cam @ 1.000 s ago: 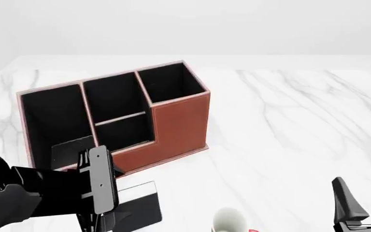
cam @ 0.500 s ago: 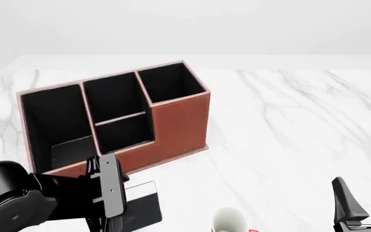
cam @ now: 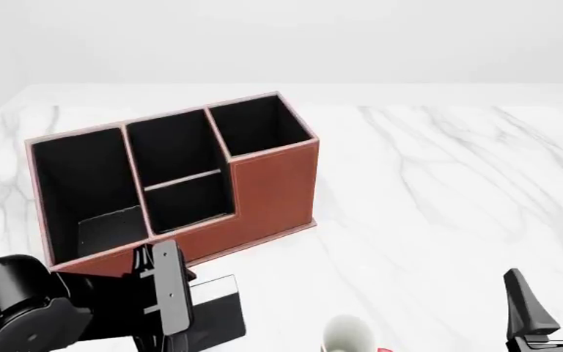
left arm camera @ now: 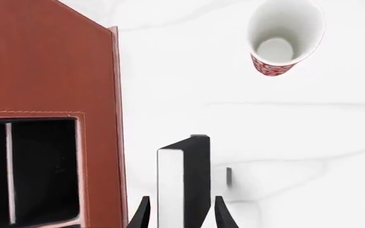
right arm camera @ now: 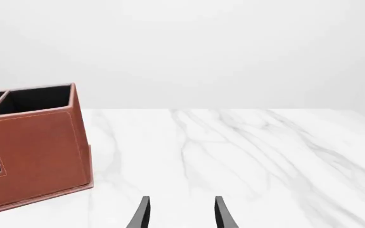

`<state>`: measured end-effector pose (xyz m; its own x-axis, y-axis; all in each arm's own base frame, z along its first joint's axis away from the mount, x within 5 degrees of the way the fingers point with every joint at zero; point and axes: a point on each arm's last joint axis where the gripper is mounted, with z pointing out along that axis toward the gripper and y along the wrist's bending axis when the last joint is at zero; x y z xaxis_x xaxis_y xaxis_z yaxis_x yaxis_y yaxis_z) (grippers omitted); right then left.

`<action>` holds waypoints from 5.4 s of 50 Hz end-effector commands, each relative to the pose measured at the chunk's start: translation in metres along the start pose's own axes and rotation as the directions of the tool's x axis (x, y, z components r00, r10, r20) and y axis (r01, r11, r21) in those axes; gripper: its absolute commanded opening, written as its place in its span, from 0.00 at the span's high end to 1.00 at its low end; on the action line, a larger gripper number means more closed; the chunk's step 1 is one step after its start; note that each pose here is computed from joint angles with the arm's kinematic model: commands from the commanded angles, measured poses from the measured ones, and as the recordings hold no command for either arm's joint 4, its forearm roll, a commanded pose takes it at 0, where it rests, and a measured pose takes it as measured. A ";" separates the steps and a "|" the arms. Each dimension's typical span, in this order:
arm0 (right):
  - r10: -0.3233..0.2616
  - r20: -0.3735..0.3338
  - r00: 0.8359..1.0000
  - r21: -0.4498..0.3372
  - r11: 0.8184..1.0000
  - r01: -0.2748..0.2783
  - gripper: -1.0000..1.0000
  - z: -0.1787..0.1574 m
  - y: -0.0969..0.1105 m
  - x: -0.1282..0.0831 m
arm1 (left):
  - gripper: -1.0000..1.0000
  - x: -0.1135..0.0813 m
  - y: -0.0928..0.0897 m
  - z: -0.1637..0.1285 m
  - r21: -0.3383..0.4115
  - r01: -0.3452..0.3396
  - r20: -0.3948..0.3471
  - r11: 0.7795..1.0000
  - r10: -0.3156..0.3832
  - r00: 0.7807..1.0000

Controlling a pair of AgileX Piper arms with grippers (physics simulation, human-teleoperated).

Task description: Pick up the book and place it in the front compartment of the caddy.

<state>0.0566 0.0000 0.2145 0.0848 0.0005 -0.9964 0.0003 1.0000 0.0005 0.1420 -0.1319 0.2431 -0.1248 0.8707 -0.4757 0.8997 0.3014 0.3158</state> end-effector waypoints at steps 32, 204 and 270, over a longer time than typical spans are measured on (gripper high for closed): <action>0.000 0.000 1.000 0.000 1.000 0.000 0.00 0.000 0.000 0.000 | 0.00 0.007 0.011 0.014 -0.048 0.000 0.002 0.999 0.000 1.000; 0.000 0.000 1.000 0.000 1.000 0.000 0.00 0.000 0.000 0.000 | 1.00 -0.039 0.197 -0.008 -0.358 -0.151 -0.079 0.921 0.132 0.988; 0.000 0.000 1.000 0.000 1.000 0.000 0.00 0.000 0.000 0.000 | 0.00 -0.008 0.235 0.053 -0.407 -0.136 -0.109 0.903 0.100 0.989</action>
<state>0.0566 0.0000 0.2145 0.0848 0.0005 -0.9964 0.0002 1.0000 0.0005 0.3776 -0.0897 0.2752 -0.0815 0.9345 -0.3465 0.6677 0.3093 0.6772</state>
